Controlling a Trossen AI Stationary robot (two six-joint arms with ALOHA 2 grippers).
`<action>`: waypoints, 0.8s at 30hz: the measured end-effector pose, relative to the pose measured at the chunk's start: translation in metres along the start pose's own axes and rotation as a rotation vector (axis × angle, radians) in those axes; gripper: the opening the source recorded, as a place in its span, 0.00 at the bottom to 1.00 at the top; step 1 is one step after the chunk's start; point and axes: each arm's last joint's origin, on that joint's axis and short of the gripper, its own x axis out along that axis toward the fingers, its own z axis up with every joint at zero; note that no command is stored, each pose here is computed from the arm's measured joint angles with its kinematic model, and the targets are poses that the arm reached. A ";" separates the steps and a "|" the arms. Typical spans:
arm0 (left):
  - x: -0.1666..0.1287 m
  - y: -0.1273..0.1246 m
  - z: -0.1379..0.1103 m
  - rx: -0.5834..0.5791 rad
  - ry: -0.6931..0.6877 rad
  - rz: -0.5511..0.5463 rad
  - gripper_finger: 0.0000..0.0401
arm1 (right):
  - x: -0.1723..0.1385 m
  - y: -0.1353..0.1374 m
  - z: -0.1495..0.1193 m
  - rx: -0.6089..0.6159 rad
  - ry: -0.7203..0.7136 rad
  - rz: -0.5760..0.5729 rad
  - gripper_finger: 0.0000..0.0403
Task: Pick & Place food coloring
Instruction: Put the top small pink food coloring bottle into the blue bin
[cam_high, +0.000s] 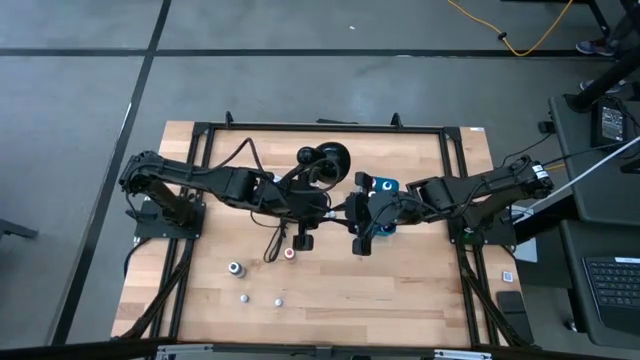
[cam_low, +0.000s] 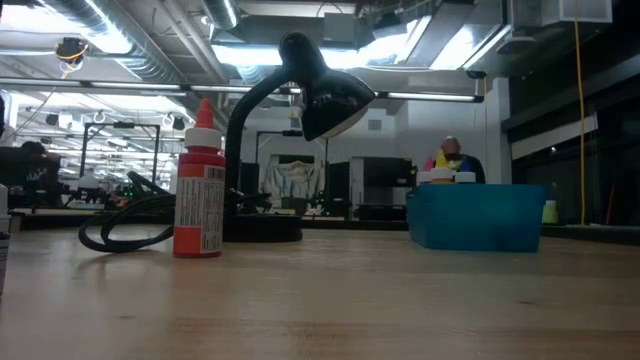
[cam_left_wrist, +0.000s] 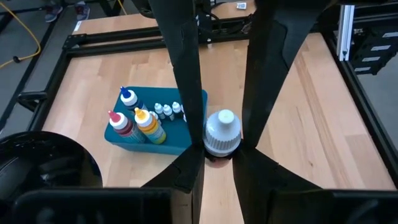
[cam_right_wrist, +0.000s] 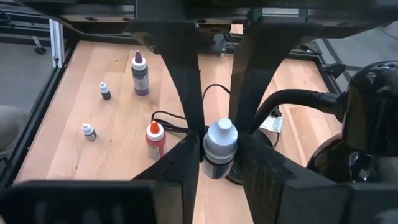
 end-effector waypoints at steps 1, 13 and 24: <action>0.000 0.000 0.000 0.000 0.000 0.000 0.17 | 0.000 0.000 0.000 -0.003 0.000 0.000 0.27; 0.000 0.001 0.000 -0.035 0.002 -0.001 0.23 | 0.000 0.000 0.001 -0.015 -0.009 0.000 0.14; 0.000 0.003 0.000 -0.055 0.000 0.051 0.44 | 0.000 0.000 0.001 -0.010 -0.010 -0.003 0.16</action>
